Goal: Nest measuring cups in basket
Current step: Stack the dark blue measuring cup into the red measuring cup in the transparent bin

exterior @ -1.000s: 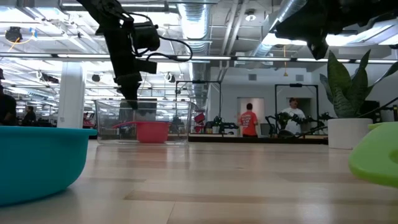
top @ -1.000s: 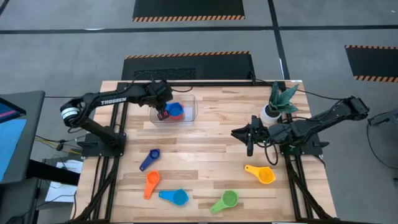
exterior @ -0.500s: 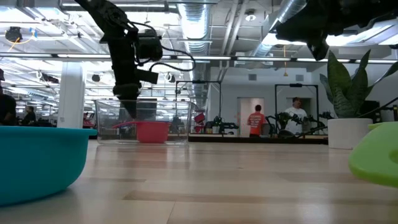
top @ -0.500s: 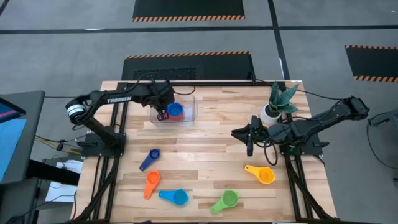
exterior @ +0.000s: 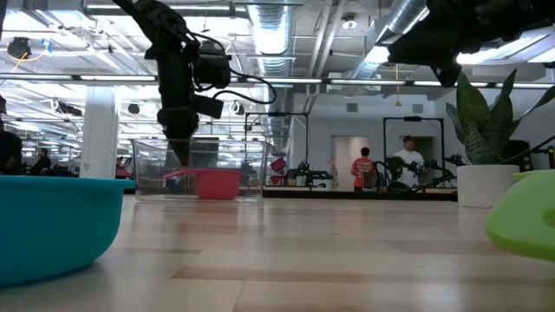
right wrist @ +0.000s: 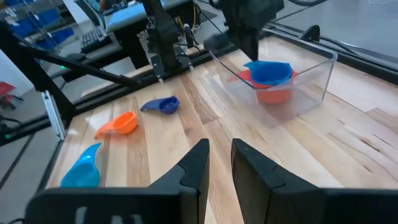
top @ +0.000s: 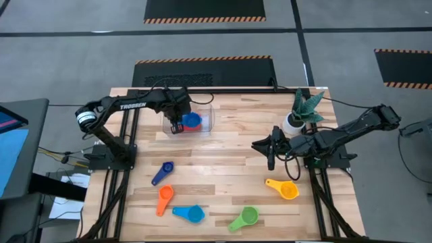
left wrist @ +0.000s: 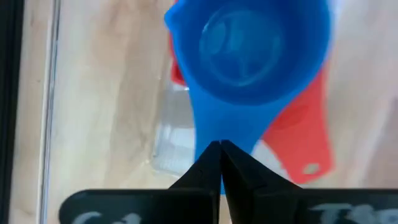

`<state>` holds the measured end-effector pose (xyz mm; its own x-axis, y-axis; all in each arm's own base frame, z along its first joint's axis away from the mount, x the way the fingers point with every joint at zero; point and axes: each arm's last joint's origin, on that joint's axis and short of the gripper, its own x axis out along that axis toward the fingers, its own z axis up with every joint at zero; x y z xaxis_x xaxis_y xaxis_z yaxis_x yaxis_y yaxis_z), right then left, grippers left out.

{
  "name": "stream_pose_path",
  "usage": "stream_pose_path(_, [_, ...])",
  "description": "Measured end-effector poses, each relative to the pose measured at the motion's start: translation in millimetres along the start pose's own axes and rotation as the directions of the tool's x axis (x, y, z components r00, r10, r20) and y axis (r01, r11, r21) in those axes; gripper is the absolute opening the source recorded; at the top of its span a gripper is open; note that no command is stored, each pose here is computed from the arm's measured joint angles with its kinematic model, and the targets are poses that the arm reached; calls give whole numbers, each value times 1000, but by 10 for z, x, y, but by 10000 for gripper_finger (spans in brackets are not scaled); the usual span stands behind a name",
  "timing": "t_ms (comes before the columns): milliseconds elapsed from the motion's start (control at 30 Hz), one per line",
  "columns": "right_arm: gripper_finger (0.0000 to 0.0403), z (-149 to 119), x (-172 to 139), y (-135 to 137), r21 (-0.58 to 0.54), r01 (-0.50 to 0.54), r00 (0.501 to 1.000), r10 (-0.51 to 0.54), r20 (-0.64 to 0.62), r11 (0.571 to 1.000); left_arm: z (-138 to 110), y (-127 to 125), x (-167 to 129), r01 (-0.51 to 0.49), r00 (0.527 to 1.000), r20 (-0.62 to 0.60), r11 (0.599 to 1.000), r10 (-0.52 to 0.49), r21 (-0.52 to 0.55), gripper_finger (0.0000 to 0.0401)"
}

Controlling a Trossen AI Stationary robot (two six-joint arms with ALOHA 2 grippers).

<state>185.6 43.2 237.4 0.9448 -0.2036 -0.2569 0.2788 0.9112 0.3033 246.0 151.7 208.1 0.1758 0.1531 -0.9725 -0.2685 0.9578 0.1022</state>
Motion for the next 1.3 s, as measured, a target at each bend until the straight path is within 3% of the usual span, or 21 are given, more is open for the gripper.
stream_pose_path(100, [91,-13,0,-7,-8,6,1000,-6,-13,1000,94,22,-111,-22,999,39,1000,23,-9,0])
stream_pose_path(233, [91,-15,0,-8,-9,8,1000,-8,-15,1000,111,68,-155,-135,991,14,991,135,22,0])
stream_pose_path(433, [91,-16,0,-8,-9,7,1000,-7,-15,1000,-52,45,44,-138,987,-75,989,141,46,0])
stream_pose_path(667, [91,-17,0,-8,-9,8,1000,-8,-16,1000,-61,71,97,-248,966,-74,969,248,10,0])
stream_pose_path(967, [91,-27,0,-5,-13,-13,999,12,-34,1000,-61,41,106,-114,992,-44,993,115,44,0])
stream_pose_path(1200, [91,-31,-1,-6,-14,-15,999,15,-39,1000,-55,-93,105,89,996,-19,995,-88,47,0])
stream_pose_path(1300, [91,-34,-1,-1,-14,-31,998,30,-48,999,-25,-142,55,94,996,-8,995,-93,40,0])
